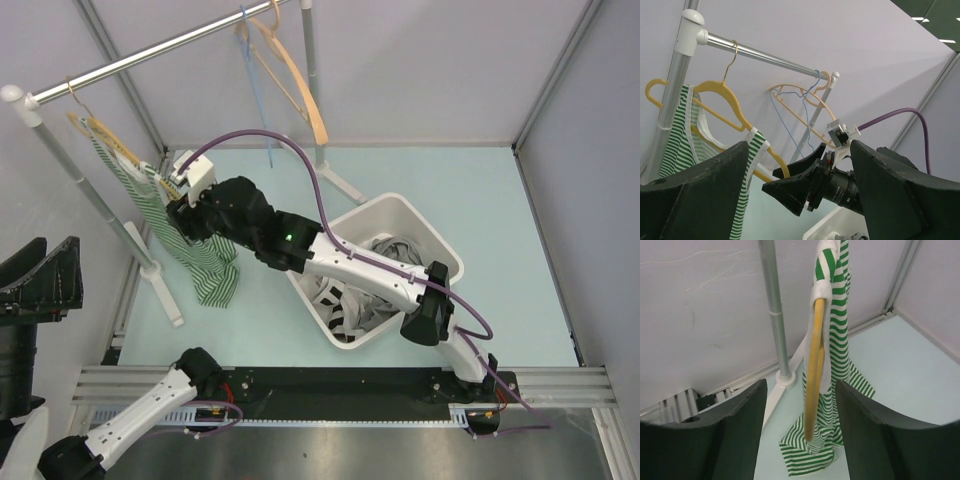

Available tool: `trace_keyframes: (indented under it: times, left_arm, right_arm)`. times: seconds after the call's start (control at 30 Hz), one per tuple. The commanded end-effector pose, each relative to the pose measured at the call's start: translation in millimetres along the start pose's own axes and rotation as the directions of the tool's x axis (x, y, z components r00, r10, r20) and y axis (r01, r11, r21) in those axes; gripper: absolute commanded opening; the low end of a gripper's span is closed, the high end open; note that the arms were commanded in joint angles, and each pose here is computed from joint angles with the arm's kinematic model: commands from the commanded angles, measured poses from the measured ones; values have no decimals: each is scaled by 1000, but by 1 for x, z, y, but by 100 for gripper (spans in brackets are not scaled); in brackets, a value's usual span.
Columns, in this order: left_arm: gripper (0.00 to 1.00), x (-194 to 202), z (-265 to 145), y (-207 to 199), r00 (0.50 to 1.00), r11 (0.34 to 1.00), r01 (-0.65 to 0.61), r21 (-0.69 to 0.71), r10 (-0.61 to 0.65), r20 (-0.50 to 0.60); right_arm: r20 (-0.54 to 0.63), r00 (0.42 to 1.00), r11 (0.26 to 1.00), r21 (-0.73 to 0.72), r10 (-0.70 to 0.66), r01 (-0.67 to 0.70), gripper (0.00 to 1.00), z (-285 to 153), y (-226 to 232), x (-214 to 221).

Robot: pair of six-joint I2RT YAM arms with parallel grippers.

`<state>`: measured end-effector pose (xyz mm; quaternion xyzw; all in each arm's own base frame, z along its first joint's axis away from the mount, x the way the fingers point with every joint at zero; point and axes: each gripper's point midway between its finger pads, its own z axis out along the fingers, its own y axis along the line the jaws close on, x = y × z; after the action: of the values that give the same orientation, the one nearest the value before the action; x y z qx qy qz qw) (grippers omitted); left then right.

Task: Remove the tank top from the hanger

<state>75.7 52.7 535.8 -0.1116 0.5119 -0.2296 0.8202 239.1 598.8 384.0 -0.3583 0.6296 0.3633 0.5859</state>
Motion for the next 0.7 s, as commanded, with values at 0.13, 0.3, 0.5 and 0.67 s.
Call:
trace_keyframes:
  times: [0.13,0.3,0.5,0.67]
  left_arm:
    - [87,2,0,1,1000,1000,-6,-8,6,-13]
    - [87,4,2,-1,1000,1000,-7,-5,6,-19]
    - [87,2,1,-2,1000,1000,4,0,-4,-15]
    - [87,1,2,-3,1000,1000,8,3,-8,-16]
  right_arm:
    - [169,985,998,63,-36,25,53,0,-12,-52]
    - [189,981,997,64,-41,29,38,8,-15,-52]
    - [217,974,997,51,-73,63,27,17,-14,-54]
    - [223,971,995,61,-91,79,14,24,-17,-50]
